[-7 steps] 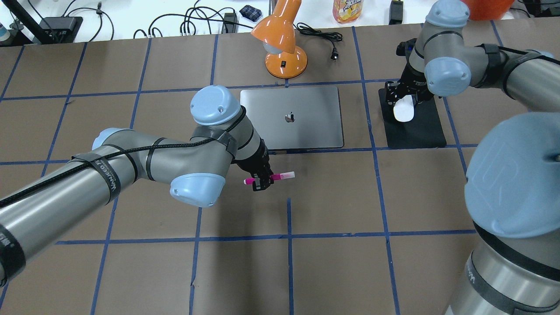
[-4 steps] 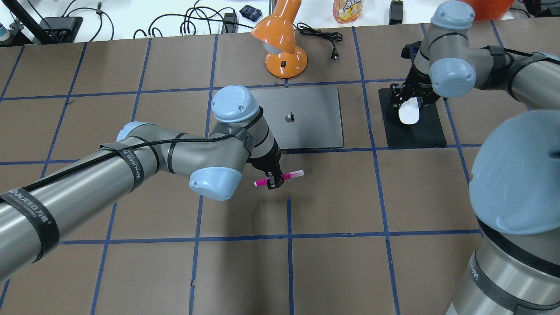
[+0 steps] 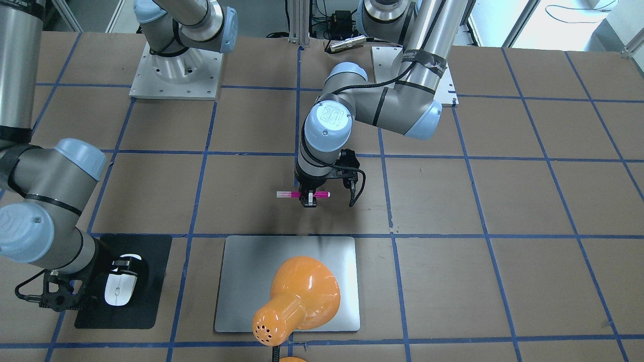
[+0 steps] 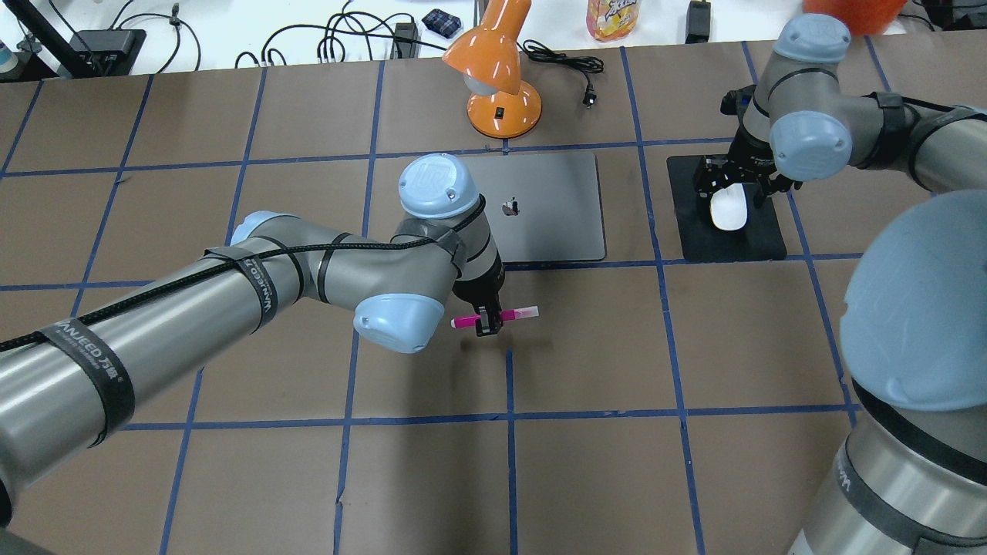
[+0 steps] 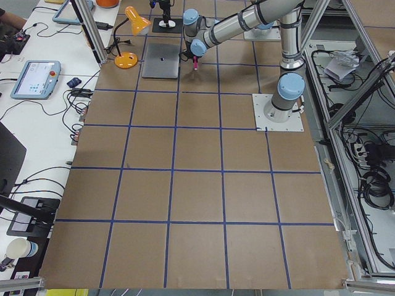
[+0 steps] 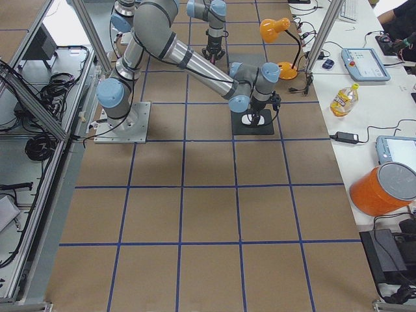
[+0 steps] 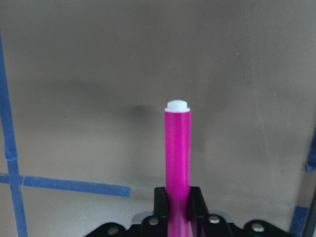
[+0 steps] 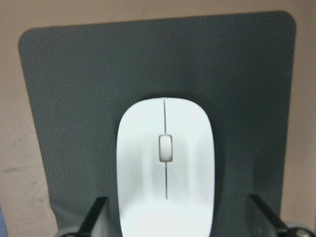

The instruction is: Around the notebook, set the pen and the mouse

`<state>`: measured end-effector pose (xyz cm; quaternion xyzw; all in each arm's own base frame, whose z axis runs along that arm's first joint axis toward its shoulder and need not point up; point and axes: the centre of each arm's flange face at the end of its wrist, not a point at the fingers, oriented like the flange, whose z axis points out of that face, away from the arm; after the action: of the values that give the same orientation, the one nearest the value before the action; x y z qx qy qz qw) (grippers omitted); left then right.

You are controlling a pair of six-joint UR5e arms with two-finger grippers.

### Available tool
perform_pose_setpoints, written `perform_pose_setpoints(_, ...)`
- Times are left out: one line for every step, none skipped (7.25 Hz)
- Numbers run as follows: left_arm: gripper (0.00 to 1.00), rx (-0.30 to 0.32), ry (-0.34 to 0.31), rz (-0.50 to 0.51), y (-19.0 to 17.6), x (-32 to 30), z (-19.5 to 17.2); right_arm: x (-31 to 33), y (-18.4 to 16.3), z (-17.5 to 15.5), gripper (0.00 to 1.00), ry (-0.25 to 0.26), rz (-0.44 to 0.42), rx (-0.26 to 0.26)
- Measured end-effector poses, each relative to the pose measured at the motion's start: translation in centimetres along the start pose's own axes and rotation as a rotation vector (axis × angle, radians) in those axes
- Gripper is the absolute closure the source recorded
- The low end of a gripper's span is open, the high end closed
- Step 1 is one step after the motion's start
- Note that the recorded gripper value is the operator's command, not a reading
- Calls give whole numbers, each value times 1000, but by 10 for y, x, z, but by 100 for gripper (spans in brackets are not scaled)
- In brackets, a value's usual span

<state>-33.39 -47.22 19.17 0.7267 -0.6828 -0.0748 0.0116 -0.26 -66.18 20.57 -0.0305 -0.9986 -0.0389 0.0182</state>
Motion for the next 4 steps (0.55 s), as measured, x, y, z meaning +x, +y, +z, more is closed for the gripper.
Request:
perform_pose_setpoints(88, 0, -5, 4, 1, 0, 3, -7, 9, -30, 0, 7, -6, 9)
perform_pose_setpoints(77, 0, -9, 8, 3, -1, 5, -27, 25, -69, 0, 12, -24, 34)
perform_pose_setpoints(69, 3, -10, 15, 5, -3, 6, -57, 47, -114, 0, 16, -50, 72)
perform_pose_setpoints(30, 6, -7, 24, 8, -6, 6, -81, 74, -159, 0, 18, -68, 106)
